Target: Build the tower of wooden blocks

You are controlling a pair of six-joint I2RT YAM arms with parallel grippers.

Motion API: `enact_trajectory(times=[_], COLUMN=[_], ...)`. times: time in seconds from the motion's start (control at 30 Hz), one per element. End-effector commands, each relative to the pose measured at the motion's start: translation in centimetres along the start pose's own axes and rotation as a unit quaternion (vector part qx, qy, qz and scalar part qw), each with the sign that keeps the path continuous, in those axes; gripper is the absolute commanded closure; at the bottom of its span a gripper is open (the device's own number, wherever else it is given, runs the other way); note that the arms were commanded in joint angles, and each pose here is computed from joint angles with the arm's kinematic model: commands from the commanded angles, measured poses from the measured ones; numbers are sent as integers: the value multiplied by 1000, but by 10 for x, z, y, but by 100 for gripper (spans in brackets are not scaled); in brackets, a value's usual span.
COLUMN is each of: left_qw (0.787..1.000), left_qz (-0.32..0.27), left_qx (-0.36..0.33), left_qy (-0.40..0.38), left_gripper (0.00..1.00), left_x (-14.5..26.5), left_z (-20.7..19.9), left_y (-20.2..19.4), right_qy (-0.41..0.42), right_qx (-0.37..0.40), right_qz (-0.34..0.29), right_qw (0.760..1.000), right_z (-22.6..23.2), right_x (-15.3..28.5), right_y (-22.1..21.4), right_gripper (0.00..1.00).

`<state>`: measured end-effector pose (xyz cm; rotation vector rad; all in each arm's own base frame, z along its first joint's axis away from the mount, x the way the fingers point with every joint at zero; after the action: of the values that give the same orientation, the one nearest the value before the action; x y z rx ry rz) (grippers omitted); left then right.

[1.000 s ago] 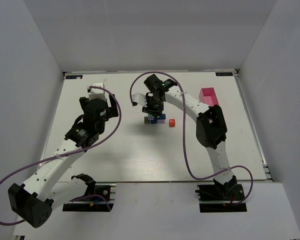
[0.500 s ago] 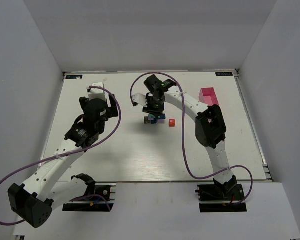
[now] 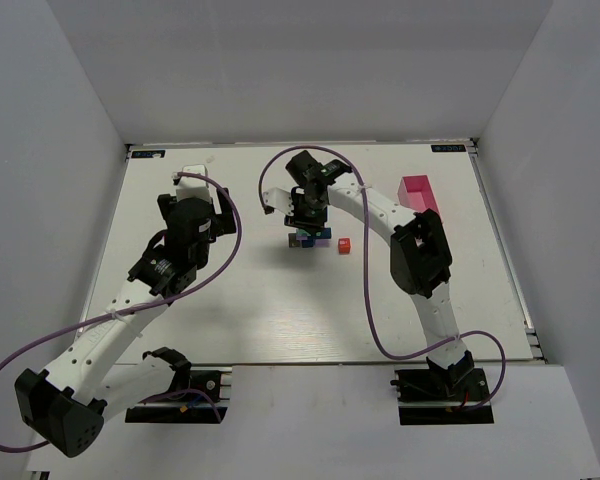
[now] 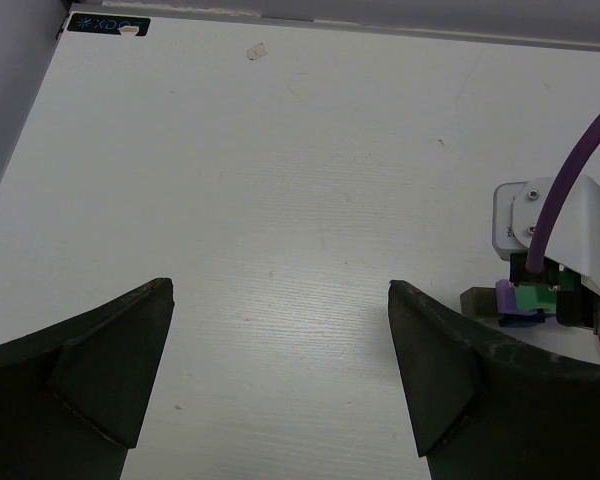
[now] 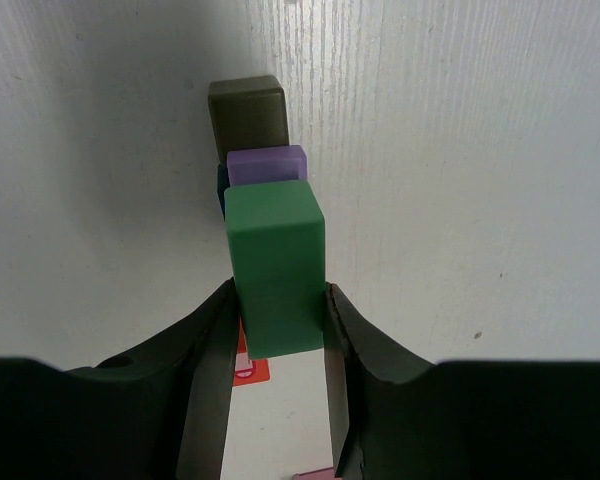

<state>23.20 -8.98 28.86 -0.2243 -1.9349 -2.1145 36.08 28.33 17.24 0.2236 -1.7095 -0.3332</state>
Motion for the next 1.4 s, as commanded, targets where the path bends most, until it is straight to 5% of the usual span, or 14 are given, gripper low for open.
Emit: enact_trajectory(times=[0.0, 1.37], left_qw=[1000, 1000], left_qz=[-5, -8], left_qx=[7, 9], left_qy=[6, 6], left_gripper=[1, 1], left_x=[5, 6], left_z=[5, 6], left_y=[1, 2], right_qy=[-10, -15], right_qx=[1, 2], right_qz=[-7, 4], right_qw=[1000, 1000], right_z=[-2, -1], right_x=[6, -1], right_y=[7, 4], right_gripper=[100, 93])
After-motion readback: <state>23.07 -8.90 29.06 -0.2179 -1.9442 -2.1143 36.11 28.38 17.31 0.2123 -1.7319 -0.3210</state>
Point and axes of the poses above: each gripper's point midway between its finger pads, its own x axis back along the fingers, its own z axis along the line the jaws close on, y = z × x, the point moved 9 cm from there along x, back along the fingers, and after that the axes turned 7 degrees about -x, right-handed, at the moved point
